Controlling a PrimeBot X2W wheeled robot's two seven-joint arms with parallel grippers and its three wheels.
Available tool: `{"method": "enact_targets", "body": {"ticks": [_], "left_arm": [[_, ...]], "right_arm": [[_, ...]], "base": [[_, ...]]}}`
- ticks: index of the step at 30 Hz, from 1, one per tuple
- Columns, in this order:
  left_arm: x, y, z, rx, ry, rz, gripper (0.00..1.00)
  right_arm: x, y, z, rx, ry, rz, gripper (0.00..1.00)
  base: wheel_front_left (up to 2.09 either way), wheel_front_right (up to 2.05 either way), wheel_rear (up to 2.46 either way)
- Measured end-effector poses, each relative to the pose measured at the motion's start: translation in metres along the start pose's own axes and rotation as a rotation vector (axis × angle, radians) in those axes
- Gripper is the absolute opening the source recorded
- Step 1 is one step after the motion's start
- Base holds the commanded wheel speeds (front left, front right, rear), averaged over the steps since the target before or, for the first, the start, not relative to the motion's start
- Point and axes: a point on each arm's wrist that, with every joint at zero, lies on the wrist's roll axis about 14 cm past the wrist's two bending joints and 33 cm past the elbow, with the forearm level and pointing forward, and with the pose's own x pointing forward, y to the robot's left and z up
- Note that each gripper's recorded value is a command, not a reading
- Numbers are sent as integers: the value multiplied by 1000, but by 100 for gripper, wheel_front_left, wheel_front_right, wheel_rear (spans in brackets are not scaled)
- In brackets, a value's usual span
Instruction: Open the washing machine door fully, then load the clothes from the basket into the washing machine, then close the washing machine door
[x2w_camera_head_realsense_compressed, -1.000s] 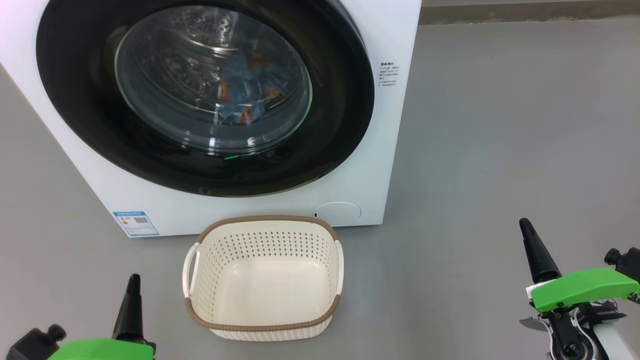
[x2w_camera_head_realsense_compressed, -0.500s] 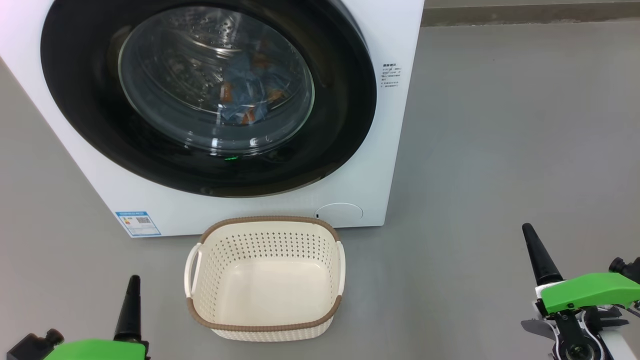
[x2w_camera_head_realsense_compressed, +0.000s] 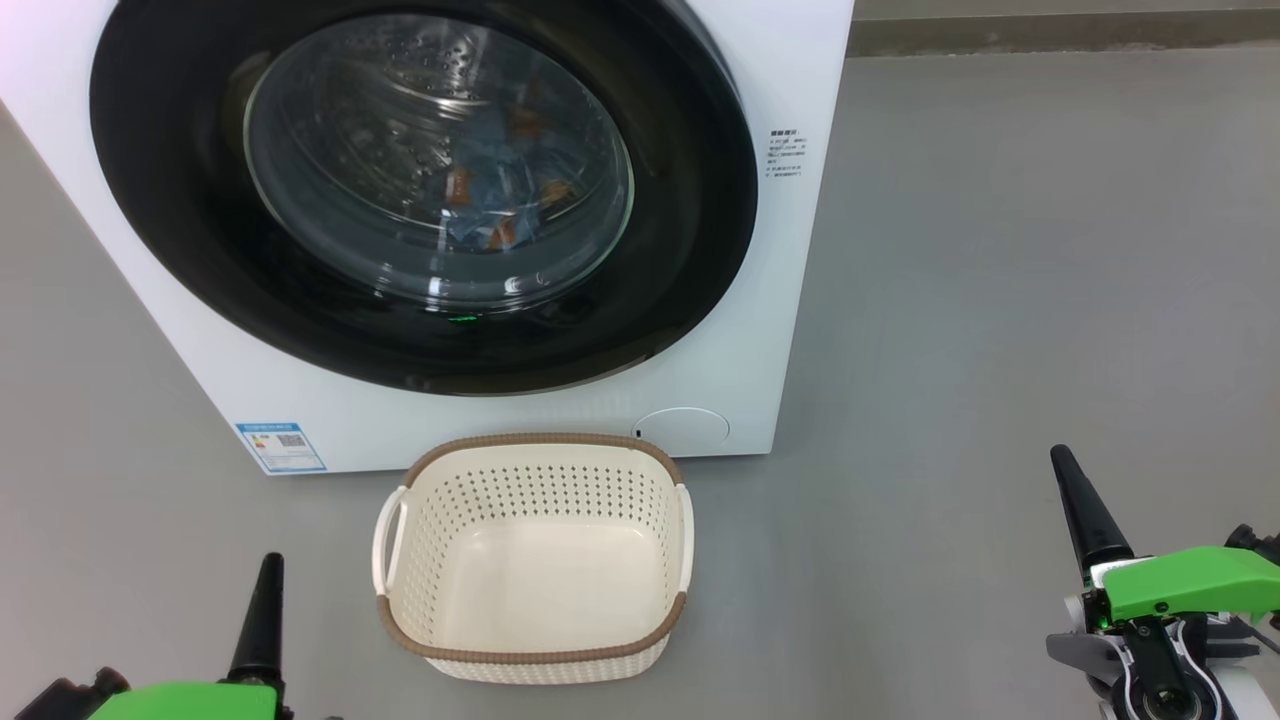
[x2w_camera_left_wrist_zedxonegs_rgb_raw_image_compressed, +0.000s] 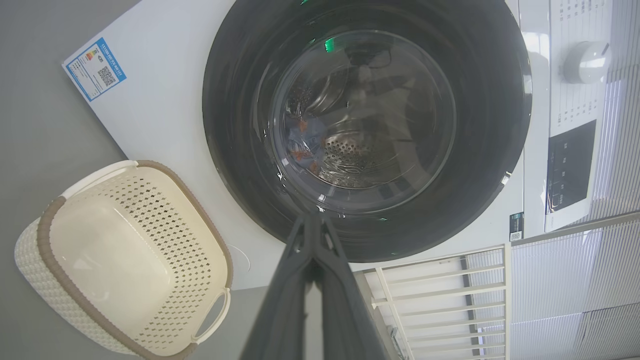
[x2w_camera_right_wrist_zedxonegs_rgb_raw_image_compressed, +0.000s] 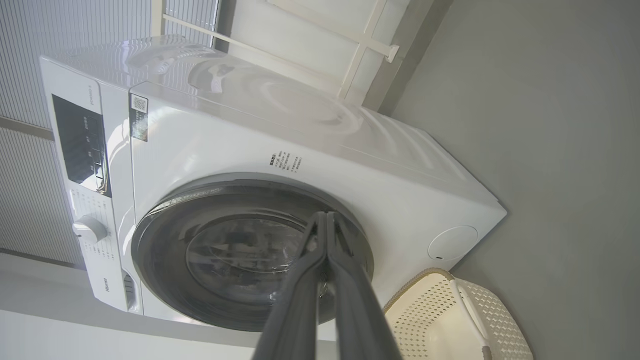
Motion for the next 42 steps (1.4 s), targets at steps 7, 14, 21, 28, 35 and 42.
{"method": "enact_targets", "body": {"ticks": [7,14,21,28,35,42], "left_arm": [[-1,-1,2,-62,-3,-10,0],[-2,-3,3,-133,-8,-16,0],[-2,-3,4,-203,-13,-22,0],[-3,-6,5,-267,-9,-40,0],[-4,-6,6,-287,-15,-42,0],[-4,-6,6,-287,-15,-42,0]], "right_arm": [[-4,-4,0,65,1,-10,0],[-4,-2,-1,141,0,-4,0],[-4,-1,2,212,-9,4,0],[-4,1,2,285,-13,13,0],[-8,-3,1,319,-16,5,0],[-8,-3,1,320,-17,5,0]], "base": [[0,0,0],[0,0,0],[0,0,0],[0,0,0],[0,0,0],[0,0,0]]}}
